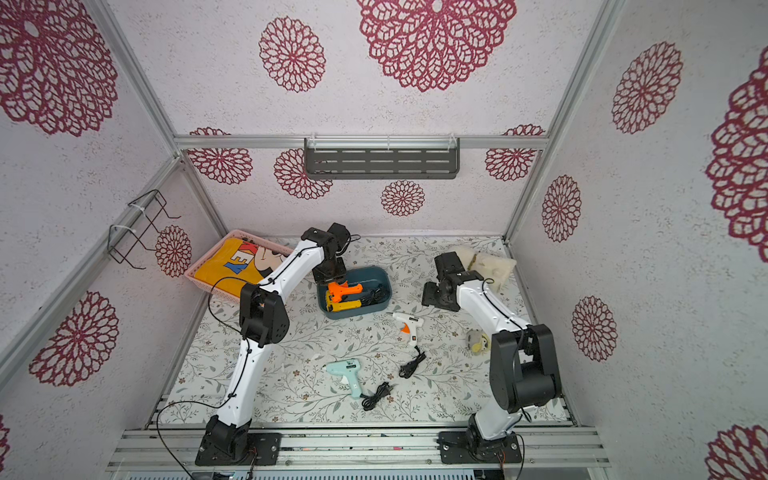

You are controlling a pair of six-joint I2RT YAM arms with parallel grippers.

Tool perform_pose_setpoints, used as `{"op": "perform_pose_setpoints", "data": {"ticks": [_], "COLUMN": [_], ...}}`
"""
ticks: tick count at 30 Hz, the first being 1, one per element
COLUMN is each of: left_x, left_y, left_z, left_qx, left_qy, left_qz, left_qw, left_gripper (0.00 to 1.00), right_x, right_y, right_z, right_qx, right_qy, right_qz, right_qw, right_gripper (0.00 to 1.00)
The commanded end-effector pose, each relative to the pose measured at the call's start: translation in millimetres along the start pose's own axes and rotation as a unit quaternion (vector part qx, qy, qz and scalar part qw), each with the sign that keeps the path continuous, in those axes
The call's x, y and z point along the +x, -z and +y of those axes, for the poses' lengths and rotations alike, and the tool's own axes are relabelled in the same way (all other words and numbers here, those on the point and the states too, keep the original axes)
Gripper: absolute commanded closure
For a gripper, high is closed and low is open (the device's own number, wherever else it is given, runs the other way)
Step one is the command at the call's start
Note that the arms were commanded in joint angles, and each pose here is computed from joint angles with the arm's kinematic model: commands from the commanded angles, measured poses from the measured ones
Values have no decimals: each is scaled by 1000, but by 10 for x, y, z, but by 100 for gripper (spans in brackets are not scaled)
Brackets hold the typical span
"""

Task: Put the hot melt glue gun into the storage box
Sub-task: Place the hot melt adhesive gun in the storage box.

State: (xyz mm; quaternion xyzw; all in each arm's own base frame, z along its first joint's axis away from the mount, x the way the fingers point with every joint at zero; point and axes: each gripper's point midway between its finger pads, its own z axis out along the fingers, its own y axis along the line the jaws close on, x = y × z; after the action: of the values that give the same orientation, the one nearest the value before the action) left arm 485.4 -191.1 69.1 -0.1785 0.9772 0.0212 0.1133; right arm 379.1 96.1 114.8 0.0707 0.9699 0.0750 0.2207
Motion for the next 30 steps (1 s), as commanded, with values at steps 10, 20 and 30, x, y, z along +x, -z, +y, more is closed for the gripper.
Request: {"op": "perform_pose_setpoints", "data": {"ticks": [10,20,30], "left_x": [330,410,150], "left_y": [-45,-93,710], "left_z": [109,120,-151], "left_qx": [-28,-40,46], "left_qy": [-29,-48,-54], "left_qz": [54,66,-4], "left_qw": [998,996,997], "left_gripper": [84,56,31], "right_x": [-119,-163,-104], "right_y": [32,-3,54], "right_z": [36,68,112], "right_qx": [-3,-5,-13], "right_qy": [-4,0,1], "right_qz": [-7,-3,7], "right_qw": [1000,1000,1000], "right_gripper": [34,34,34]}}
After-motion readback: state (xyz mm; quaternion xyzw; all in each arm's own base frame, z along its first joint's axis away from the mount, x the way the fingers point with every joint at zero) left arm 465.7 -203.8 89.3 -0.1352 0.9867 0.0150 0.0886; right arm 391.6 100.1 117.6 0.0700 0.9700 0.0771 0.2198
